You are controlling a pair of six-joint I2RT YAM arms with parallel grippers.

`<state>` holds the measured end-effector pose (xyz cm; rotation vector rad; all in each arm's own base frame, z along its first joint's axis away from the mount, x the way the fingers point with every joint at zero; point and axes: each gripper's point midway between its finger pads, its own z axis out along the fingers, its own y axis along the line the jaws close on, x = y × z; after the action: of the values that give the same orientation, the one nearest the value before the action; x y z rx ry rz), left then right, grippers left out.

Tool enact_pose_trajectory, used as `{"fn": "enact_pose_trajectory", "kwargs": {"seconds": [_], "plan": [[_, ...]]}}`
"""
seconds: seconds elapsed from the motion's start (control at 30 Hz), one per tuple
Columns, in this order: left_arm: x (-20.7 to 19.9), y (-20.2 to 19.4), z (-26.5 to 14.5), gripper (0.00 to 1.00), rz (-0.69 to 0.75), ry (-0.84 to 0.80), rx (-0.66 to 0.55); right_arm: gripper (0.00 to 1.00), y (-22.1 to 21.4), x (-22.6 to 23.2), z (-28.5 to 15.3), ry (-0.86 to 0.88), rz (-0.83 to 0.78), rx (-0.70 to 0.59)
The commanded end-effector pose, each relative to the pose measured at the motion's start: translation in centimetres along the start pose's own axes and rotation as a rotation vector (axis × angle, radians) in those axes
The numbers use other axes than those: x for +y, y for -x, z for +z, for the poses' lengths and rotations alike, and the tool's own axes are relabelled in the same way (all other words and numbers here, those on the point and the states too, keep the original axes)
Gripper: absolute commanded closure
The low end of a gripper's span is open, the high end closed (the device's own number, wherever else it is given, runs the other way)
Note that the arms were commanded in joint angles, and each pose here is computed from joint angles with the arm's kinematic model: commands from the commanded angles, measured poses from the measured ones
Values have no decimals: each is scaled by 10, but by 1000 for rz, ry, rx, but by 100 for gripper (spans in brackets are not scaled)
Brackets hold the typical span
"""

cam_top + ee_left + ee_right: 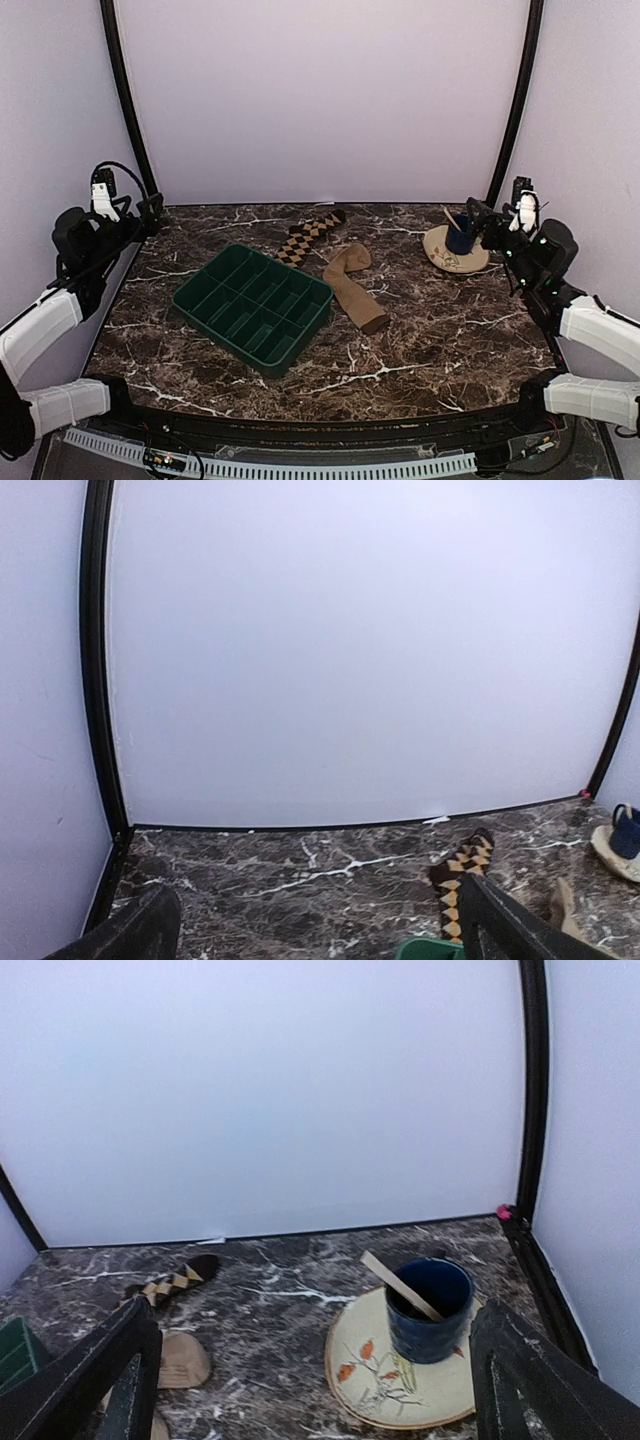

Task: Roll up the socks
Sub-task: Move the storage box to the corner of the board.

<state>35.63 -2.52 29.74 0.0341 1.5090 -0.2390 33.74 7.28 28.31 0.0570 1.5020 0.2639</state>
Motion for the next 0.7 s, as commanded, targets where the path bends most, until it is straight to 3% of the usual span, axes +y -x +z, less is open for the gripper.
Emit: {"fn": "enact_pose_trajectory", "kwargs": {"seconds": [0.0, 0.17, 0.27, 0.43, 0.5, 0.57, 0.67], "plan": [[-23, 4, -21, 1, -109, -87, 99, 0, 93, 52, -12, 237, 101, -263], [-45, 22, -42, 1, -59, -125, 64, 0, 153, 109, -46, 621, 174, -466], [-44, 34, -49, 3, -78, -107, 27, 0, 170, 129, -37, 742, 284, -417], [-42, 38, -52, 11, -127, -88, 38, 0, 147, 112, 30, 485, 393, -182], [-41, 30, -48, 13, -147, -73, 95, 0, 111, 109, 57, 318, 310, -32], [-42, 21, -45, 13, -154, -61, 142, 0, 77, 101, 66, 153, 216, 34], [-50, 4, -43, 13, -138, -58, 214, 0, 17, 99, 68, 28, 132, 174]]}}
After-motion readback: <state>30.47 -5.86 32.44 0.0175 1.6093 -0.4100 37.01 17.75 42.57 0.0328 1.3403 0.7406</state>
